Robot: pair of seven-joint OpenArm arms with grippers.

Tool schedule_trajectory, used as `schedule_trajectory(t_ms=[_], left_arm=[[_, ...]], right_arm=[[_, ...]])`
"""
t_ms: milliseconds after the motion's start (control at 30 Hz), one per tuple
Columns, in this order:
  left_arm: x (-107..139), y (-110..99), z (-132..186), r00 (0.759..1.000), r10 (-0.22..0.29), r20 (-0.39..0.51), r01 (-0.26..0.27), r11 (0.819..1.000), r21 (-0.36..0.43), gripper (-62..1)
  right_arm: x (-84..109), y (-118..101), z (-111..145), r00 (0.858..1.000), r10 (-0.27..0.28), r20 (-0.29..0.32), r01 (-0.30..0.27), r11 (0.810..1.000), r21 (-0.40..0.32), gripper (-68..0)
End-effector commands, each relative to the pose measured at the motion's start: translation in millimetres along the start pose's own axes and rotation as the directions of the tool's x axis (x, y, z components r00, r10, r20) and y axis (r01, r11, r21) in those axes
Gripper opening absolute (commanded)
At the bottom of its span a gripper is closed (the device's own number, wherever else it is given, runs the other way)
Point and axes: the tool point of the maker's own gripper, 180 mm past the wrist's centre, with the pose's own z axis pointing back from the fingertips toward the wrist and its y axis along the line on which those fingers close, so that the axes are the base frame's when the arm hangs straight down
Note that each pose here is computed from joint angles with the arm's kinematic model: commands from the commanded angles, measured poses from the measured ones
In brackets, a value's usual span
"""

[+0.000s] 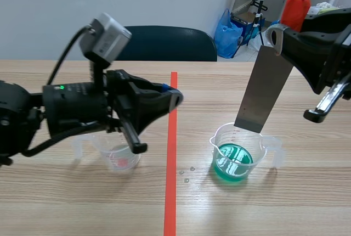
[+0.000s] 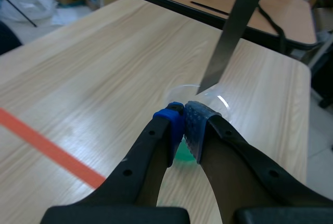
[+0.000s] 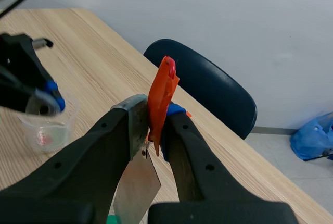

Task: Do the redox reaction experiment

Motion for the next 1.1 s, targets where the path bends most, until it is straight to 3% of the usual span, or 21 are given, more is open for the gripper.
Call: schedule_trajectory(t_ms=[0, 167, 433, 1067], left_arm=[[1.8, -6.8, -9.8, 0.999, 0.025, 0.019, -0.025, 0.999, -0.021, -58.9], [-4.0, -21.4, -36.8, 0.998, 0.058, 0.011, -0.057, 0.996, -0.07, -58.8], [7.4, -15.0, -61.6, 0.996, 0.073, 0.044, -0.072, 0.997, -0.024, -58.8], [13.7, -17.6, -67.5, 0.997, 0.068, 0.048, -0.066, 0.997, -0.035, -58.8]], right_arm=[[10.1, -5.8, -1.2, 0.999, 0.016, 0.037, -0.015, 1.0, -0.013, -65.6], [10.1, -5.8, -1.2, 0.999, 0.016, 0.037, -0.015, 1.0, -0.013, -65.6], [10.0, -5.8, -1.2, 0.999, 0.016, 0.036, -0.015, 1.0, -0.013, -65.6], [10.1, -5.8, -1.2, 0.999, 0.016, 0.037, -0.015, 1.0, -0.013, -65.6]])
